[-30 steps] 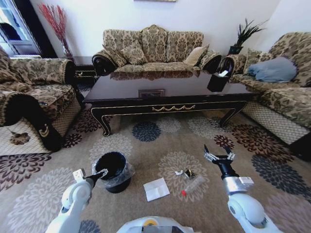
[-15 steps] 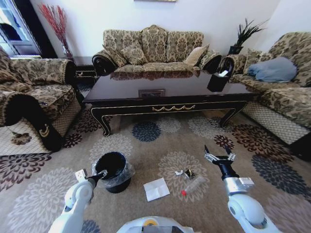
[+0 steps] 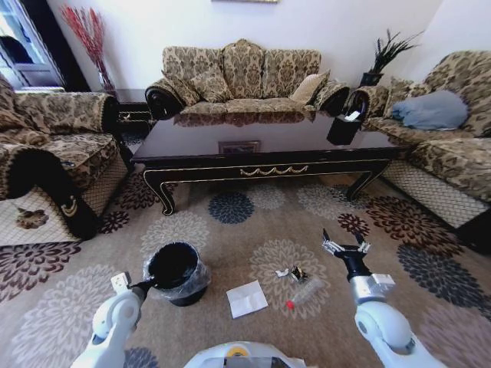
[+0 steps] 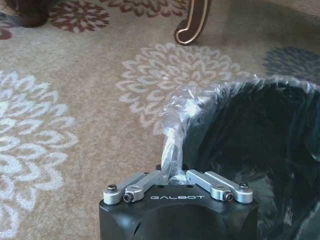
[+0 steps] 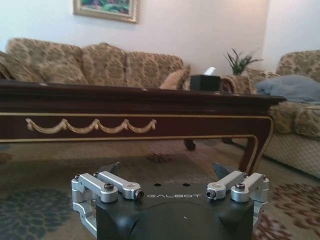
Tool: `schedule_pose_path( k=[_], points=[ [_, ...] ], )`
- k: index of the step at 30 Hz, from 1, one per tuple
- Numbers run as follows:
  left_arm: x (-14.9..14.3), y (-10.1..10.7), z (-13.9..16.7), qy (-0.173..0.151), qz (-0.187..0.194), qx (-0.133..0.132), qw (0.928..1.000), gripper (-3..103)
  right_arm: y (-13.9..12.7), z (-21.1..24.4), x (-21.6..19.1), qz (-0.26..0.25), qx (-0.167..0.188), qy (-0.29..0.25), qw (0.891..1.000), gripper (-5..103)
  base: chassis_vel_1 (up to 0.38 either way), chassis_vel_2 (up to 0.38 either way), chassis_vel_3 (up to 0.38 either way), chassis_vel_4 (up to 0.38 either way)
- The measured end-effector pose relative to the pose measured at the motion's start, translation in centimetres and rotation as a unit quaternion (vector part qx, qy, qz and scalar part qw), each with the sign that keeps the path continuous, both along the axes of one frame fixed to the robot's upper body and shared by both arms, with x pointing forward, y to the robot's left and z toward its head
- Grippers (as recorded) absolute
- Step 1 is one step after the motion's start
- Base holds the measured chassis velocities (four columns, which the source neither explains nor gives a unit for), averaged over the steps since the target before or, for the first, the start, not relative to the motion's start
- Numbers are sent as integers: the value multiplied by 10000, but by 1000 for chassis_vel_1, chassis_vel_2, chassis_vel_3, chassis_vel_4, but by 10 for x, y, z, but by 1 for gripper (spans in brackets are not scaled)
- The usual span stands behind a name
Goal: Move to the front of the table and pick up the trash from the floor, then place it into the trash bin.
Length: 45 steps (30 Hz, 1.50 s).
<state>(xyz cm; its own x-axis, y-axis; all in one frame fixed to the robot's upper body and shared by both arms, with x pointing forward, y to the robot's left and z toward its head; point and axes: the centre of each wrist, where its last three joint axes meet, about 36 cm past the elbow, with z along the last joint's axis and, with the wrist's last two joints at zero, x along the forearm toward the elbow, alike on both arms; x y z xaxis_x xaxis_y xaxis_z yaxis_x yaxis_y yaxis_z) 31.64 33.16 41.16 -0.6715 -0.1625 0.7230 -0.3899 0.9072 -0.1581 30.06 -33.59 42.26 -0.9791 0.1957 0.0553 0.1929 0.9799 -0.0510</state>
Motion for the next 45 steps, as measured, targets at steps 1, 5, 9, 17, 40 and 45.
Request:
schedule_pose_path(
  k=[1, 5, 9, 17, 40, 45],
  points=[
    [-1, 1, 1, -1, 15, 14, 10000, 3, 0, -2, 0, -61, -7, 43, 10000, 100, 0, 0, 0, 0],
    [-8, 4, 7, -29, 72, 94, 9999, 3, 2, -8, 0, -200, 12, 199, 9996, 100, 0, 0, 0, 0],
    [-16, 6, 16, -89, 110, 173, 9997, 3, 3, -13, 2, -213, 44, 265, 9994, 100, 0, 0, 0, 0],
    [-37, 3, 66, -585, 49, 428, 9974, 3, 19, -23, 13, -650, 793, 1033, 9894, 100, 0, 0, 0, 0],
    [-54, 10, 87, -635, -6, 746, 9952, 3, 71, -114, 15, -1822, 2289, 3093, 9048, 100, 0, 0, 0, 0],
    [-56, 15, 85, -564, 39, 794, 9952, 3, 81, -135, 16, -1563, 2255, 3107, 9100, 100, 0, 0, 0, 0]
  ],
)
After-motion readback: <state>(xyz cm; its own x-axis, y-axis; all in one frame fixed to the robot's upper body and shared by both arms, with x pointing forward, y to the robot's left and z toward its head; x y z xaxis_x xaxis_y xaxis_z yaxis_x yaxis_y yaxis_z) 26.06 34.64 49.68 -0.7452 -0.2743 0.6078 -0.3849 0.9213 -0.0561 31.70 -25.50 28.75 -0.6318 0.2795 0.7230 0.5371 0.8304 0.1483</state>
